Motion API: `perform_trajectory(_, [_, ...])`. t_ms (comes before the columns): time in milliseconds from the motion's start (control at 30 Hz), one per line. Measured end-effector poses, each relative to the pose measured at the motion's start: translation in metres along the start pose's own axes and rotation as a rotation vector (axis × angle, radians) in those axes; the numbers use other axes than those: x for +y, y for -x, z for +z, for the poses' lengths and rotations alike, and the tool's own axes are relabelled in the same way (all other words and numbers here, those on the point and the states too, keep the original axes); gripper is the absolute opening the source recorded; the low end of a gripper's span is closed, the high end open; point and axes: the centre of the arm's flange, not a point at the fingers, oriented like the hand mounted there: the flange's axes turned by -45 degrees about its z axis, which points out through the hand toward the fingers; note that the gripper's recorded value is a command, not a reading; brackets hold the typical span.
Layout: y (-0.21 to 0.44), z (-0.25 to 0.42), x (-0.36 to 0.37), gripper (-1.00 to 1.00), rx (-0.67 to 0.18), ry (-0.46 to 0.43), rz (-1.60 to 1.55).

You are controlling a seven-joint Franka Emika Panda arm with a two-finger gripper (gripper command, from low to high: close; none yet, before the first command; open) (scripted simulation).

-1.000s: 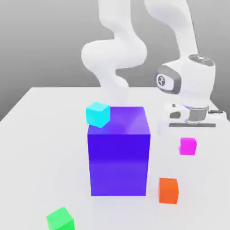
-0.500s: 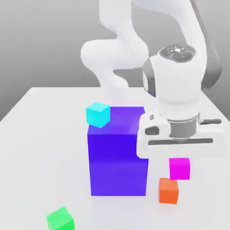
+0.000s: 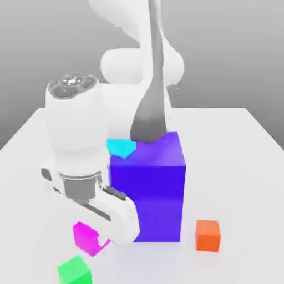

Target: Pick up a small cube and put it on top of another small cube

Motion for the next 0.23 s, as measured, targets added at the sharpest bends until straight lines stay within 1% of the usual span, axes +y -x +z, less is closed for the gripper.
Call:
perform_trajectory(33, [-0.002,0.014,0.002,-1.00,0.001,0.001,0.003])
perform_trajectory(67, [-0.002,0.027,0.003,1.00,0.001,0.002,0.005])
perform_trajectory(233, [-0.002,0.027,0.003,1.00,0.001,0.002,0.005])
